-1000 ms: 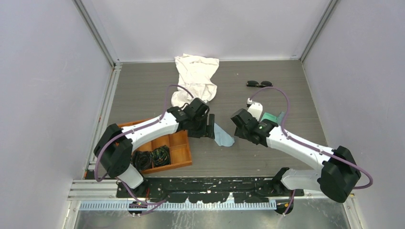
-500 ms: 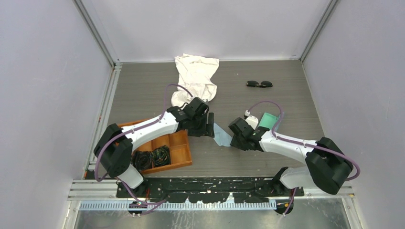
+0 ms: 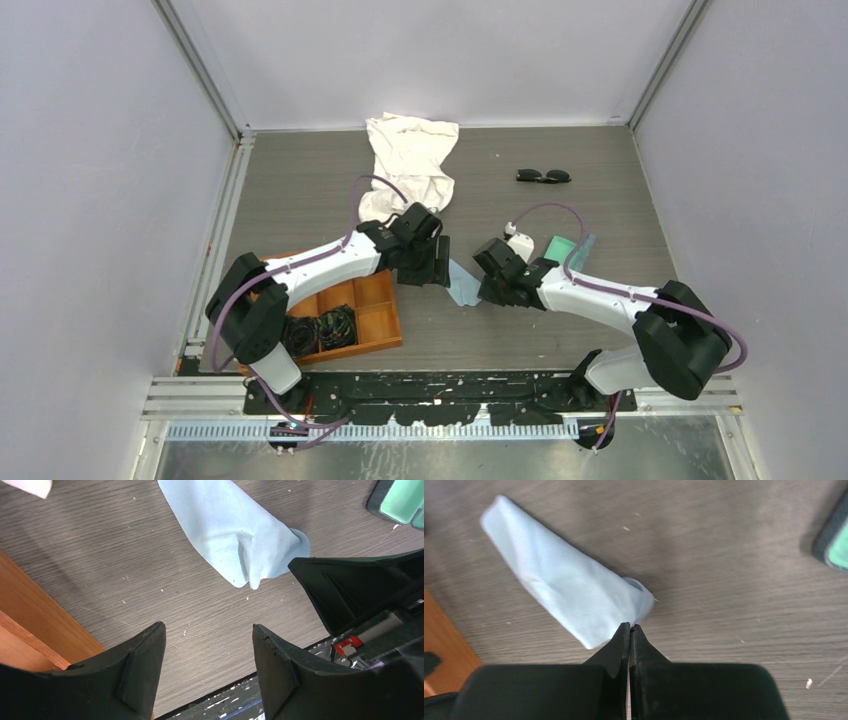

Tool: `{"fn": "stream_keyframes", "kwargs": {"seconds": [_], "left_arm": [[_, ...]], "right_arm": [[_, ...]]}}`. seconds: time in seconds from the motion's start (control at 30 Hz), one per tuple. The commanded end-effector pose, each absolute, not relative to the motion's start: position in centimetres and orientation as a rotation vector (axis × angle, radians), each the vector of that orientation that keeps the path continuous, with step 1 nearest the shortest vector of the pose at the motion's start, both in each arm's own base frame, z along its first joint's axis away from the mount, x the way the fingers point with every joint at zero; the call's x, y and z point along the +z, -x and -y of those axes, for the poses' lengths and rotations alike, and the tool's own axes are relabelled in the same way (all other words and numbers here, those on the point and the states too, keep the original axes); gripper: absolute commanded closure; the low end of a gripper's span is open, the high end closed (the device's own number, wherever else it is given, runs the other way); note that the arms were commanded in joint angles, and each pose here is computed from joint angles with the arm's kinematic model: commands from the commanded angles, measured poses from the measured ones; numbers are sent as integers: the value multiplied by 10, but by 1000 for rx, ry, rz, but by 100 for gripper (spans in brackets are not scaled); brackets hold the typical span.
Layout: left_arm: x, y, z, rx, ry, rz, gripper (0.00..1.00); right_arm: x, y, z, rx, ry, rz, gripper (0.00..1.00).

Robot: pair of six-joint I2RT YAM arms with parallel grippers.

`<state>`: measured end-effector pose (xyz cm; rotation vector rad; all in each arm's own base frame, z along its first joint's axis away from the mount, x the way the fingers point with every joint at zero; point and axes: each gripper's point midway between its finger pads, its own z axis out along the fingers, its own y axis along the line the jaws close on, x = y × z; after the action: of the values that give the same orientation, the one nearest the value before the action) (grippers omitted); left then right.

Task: Organize the sunglasses
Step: Adjust the glasses cleaning cloth at the center of the board.

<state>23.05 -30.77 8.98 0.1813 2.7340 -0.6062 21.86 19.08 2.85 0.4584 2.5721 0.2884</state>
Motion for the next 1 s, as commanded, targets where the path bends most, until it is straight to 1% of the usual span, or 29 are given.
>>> {"fn": "stream_keyframes", "kwargs": {"seconds": [0.0,0.17,0.27,0.4,0.53,0.63,0.73,0.97], "left_arm": [[113,-247,308,-611,-145,-2640,36],[126,-254,290,-580,-112,-2618,37],[126,-253,279,-565,-102,-2622,37],[120,-249,276,-572,-121,-2638,37],[113,-244,292,-653,-160,-2672,38],[107,-241,307,-696,-189,-2685,37],[100,-237,321,-701,-223,-2715,36],[79,-232,339,-705,-234,-2774,36]], "right_arm": [[72,-259,-218,354,-369,-2461,100],[105,-287,-247,444,-328,-2411,100],[107,-288,-247,462,-351,-2400,100],[86,-272,-225,422,-417,-2422,100],[47,-248,-192,322,-470,-2491,100],[33,-238,-174,273,-501,-2503,100],[31,-237,-158,233,-531,-2497,100],[48,-253,-135,232,-593,-2439,100]]}}
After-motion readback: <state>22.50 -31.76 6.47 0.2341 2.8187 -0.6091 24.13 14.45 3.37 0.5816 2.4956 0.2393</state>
